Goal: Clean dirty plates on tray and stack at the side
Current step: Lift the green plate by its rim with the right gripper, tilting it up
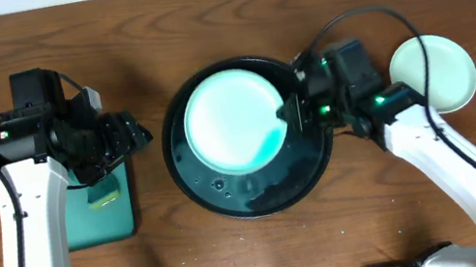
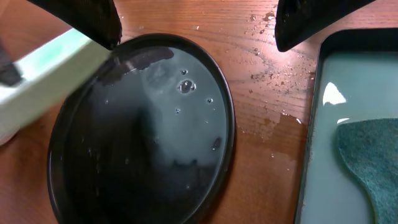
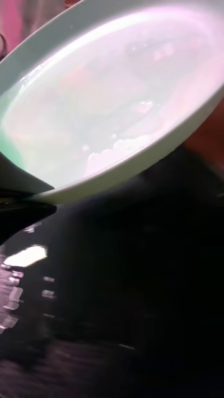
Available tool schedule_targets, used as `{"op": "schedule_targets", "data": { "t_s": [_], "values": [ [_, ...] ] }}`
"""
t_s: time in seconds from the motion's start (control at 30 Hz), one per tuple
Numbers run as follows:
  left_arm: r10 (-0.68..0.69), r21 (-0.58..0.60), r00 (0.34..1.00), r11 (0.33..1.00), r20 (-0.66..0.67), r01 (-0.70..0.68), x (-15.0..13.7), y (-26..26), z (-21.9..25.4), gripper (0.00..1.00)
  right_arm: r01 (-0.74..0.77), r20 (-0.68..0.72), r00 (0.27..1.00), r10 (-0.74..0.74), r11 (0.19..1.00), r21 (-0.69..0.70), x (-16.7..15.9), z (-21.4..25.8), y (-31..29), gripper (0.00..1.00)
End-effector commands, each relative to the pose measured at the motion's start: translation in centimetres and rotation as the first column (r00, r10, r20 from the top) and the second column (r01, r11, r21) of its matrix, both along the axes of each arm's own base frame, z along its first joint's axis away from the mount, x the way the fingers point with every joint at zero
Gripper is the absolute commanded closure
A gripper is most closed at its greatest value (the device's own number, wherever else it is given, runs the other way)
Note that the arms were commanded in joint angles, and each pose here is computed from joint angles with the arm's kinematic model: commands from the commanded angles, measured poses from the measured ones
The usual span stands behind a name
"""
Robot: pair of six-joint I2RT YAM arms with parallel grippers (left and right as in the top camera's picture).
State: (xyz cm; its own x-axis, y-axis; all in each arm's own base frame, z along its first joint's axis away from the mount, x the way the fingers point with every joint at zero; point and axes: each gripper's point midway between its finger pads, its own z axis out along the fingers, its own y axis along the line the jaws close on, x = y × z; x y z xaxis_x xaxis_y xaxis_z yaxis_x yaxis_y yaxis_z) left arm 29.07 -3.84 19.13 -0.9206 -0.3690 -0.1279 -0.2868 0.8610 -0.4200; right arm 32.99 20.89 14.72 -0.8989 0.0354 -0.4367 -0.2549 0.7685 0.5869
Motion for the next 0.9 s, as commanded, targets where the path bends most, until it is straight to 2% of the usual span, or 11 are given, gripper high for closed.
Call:
{"op": "schedule_targets", "data": {
  "t_s": [0.0, 0.2, 0.43, 0.5, 0.7, 0.87],
  "values": [
    [-0.007, 0.004, 1.000, 1.000, 0.002, 0.007, -0.1, 0.0, 0.1, 0.20, 0.007, 0.160, 0.987, 0.000, 0.999, -0.040, 1.6, 2.4, -1.1, 0.99],
    [-0.007, 0.004, 1.000, 1.000, 0.002, 0.007, -0.1, 0.0, 0.1, 0.20, 0.166, 0.208, 0.970, -0.123, 0.964, -0.206, 3.2, 1.3, -4.7, 0.99],
    [-0.007, 0.004, 1.000, 1.000, 0.002, 0.007, -0.1, 0.0, 0.1, 0.20, 0.245, 0.231, 0.959, -0.164, 0.889, -0.387, 3.2, -0.2, -8.2, 0.99],
    [-0.007, 0.004, 1.000, 1.000, 0.002, 0.007, -0.1, 0.0, 0.1, 0.20, 0.257, 0.212, 0.960, -0.180, 0.869, -0.422, 2.7, -0.7, -8.9, 0.99],
    [-0.007, 0.004, 1.000, 1.000, 0.002, 0.007, -0.1, 0.0, 0.1, 0.20, 0.362, 0.059, 0.920, -0.388, 0.781, -0.509, -0.6, -3.1, -11.9, 0.99],
    [-0.007, 0.004, 1.000, 1.000, 0.002, 0.007, -0.1, 0.0, 0.1, 0.20, 0.347, 0.039, 0.922, -0.386, 0.777, -0.526, -1.1, -3.4, -12.1, 0.99]
  ]
}}
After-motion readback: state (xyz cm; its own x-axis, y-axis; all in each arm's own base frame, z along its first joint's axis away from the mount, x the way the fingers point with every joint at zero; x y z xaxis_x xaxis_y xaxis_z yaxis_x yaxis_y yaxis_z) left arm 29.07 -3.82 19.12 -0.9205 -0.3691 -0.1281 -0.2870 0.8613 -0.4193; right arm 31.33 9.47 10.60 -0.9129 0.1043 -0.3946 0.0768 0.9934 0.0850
